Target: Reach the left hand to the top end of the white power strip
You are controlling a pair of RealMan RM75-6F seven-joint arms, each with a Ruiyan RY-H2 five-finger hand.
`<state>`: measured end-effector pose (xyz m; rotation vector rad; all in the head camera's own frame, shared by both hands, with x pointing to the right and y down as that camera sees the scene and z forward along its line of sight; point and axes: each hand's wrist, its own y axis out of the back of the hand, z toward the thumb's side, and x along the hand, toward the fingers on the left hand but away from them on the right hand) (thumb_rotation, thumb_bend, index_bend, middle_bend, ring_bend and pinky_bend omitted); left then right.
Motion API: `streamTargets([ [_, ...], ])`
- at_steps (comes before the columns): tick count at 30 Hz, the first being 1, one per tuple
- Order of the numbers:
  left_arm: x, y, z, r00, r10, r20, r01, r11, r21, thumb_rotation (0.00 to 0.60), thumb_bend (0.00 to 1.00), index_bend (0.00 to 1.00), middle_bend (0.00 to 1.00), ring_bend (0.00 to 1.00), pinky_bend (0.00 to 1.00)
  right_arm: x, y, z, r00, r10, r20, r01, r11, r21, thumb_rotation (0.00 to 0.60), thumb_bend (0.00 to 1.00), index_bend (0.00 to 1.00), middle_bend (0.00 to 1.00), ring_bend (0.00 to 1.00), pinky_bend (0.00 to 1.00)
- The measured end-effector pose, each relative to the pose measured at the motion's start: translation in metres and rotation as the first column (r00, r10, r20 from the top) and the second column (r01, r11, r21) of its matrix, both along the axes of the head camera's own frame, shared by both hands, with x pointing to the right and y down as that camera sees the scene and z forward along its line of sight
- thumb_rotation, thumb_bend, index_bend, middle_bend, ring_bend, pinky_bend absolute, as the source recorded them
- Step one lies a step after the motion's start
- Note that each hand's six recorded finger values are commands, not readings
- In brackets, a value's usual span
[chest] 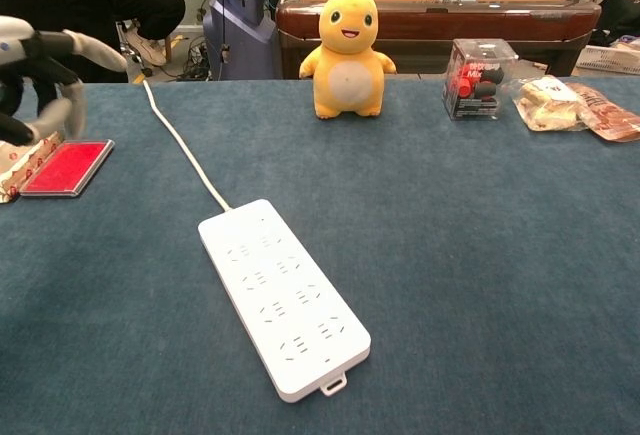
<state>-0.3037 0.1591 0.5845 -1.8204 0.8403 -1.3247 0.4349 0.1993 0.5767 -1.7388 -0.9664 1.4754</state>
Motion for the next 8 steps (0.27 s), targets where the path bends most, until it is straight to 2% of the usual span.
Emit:
streamTargets([
  [4, -0.036, 0.009, -0.011, 0.994, -0.089, 0.066, 0.085, 0.995, 0.061, 0.6, 0.63, 0.24, 0.37, 0.35, 0.44, -0.001, 0.0, -0.001, 1.0, -0.002, 0.01, 0.002, 1.0, 0.007, 0.6, 0.07, 0.42, 0.27, 0.21, 0.47],
  [8, -0.068, 0.022, -0.015, 0.977, -0.166, 0.134, 0.156, 0.984, 0.082, 0.6, 0.63, 0.28, 0.37, 0.35, 0.44, 0.0, 0.002, -0.003, 1.0, 0.0, 0.007, 0.0, 1.0, 0.007, 0.6, 0.07, 0.42, 0.27, 0.21, 0.47],
])
